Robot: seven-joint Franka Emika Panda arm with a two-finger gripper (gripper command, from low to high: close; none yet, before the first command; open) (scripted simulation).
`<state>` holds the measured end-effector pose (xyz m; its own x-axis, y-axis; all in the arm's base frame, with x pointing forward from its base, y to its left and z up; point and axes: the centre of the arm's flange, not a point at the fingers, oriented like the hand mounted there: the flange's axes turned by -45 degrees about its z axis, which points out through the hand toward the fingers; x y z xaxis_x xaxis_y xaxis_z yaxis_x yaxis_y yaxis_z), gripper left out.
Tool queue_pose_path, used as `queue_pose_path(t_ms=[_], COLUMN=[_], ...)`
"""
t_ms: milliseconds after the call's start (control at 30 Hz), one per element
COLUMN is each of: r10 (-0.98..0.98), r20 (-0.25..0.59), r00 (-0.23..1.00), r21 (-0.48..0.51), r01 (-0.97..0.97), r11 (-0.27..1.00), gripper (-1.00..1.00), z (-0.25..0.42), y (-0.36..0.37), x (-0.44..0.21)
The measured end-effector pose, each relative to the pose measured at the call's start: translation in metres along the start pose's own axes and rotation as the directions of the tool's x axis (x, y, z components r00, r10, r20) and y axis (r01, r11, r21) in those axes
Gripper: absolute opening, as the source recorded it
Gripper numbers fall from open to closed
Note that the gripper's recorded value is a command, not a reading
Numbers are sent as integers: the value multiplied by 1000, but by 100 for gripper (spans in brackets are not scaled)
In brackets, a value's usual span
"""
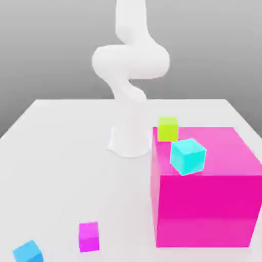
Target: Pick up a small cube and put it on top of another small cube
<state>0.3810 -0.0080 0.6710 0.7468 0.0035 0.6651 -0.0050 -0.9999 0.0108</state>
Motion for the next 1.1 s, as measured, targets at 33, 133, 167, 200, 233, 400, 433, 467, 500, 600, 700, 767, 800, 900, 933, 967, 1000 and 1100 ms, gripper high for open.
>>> queue_pose_path(t_ms=[33,133,167,200,233,400,433,467,500,600,700,767,800,900,933,967,1000,1100], r10=[-8,-28,-34,-40,-46,-73,-78,-83,-88,-99,-113,-127,-133,-140,-141,-141,-141,-141], r20=[31,120,149,177,206,345,371,398,424,499,569,613,633,654,656,657,657,657], r00=[999,992,988,983,977,936,925,914,902,861,814,780,762,743,742,741,741,740], r21=[-4,-11,-12,-12,-11,2,6,11,17,34,58,78,89,100,101,101,101,101], r01=[8,30,37,43,50,77,82,86,90,95,98,100,100,99,98,98,98,98], r11=[1000,999,999,999,999,997,997,996,996,995,994,992,991,990,990,990,990,990], gripper=[0,0,0,0,0,0,0,0,0,0,0,0,0,0,0,0,0,-100], z=[23,85,105,125,144,234,250,266,281,323,360,380,390,417,426,434,443,448], y=[3,14,18,22,26,45,49,53,57,69,79,83,84,86,87,86,86,86], x=[-2,-13,-18,-24,-31,-77,-89,-101,-114,-156,-203,-236,-253,-285,-294,-302,-311,-316])
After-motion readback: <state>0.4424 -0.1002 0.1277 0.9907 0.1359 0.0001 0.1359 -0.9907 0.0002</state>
